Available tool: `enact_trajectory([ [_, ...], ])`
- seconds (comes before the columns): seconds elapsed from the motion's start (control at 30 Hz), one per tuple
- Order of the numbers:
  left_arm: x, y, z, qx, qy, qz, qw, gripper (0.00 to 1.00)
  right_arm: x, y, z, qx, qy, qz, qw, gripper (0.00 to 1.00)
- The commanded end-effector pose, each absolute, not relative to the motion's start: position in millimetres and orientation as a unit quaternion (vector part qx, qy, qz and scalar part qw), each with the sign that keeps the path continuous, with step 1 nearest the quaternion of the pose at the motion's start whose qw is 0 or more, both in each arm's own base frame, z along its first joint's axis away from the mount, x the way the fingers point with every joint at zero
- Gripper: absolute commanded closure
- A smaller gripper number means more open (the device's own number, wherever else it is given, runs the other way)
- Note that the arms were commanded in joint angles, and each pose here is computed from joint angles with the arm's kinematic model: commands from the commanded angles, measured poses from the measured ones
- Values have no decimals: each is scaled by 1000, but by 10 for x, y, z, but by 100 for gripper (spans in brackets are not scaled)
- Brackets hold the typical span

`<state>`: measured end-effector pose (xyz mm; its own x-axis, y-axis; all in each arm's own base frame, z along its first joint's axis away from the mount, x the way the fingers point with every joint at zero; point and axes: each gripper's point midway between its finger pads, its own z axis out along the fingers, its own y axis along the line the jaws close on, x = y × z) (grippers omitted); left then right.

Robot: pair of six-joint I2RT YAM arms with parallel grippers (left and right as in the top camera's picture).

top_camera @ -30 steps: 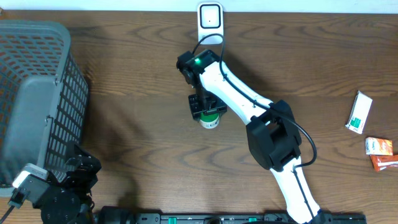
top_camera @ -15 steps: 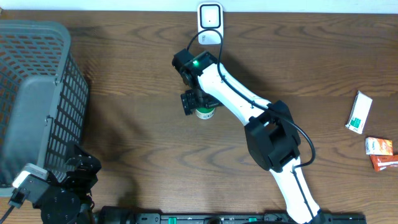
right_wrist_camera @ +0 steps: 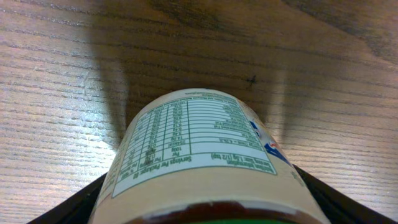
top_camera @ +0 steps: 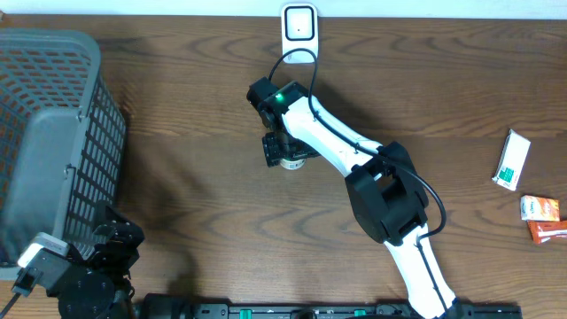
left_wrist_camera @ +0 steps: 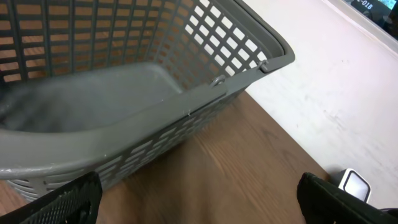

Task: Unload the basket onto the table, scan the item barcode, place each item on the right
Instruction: 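Lift the green jar and carry it toward the scanner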

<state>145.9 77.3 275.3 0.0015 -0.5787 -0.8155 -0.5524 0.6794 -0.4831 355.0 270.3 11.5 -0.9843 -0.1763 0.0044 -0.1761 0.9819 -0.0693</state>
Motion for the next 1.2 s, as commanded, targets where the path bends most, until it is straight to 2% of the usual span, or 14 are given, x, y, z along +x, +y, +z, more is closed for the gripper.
enact_trajectory([
  [0.0,1447,787,2763,-403,703,-9,586,2,3468,2695,53,-89,995,-47,-7,25],
  [0.13,1446,788,2764,-403,703,-9,586,2,3478,2692,53,-88,995,-46,-6,35],
  [0.27,1446,788,2764,-403,703,-9,586,2,3481,2732,78,-87,996,-35,-9,37],
  [0.43,1447,787,2763,-403,703,-9,586,2,3525,2810,221,-81,997,-6,-13,44],
  [0.6,1447,787,2763,-403,703,-9,586,2,3550,2778,450,-76,997,-5,-18,46],
  [0.83,1446,788,2764,-403,703,-9,586,2,3315,2646,894,-70,995,-15,-72,46],
  [0.93,1447,787,2763,-403,703,-9,586,2,3155,2680,1065,-63,992,12,-110,46],
  [1.17,1446,788,2764,-403,703,-9,586,2,2920,3071,1277,-87,965,164,-184,43],
])
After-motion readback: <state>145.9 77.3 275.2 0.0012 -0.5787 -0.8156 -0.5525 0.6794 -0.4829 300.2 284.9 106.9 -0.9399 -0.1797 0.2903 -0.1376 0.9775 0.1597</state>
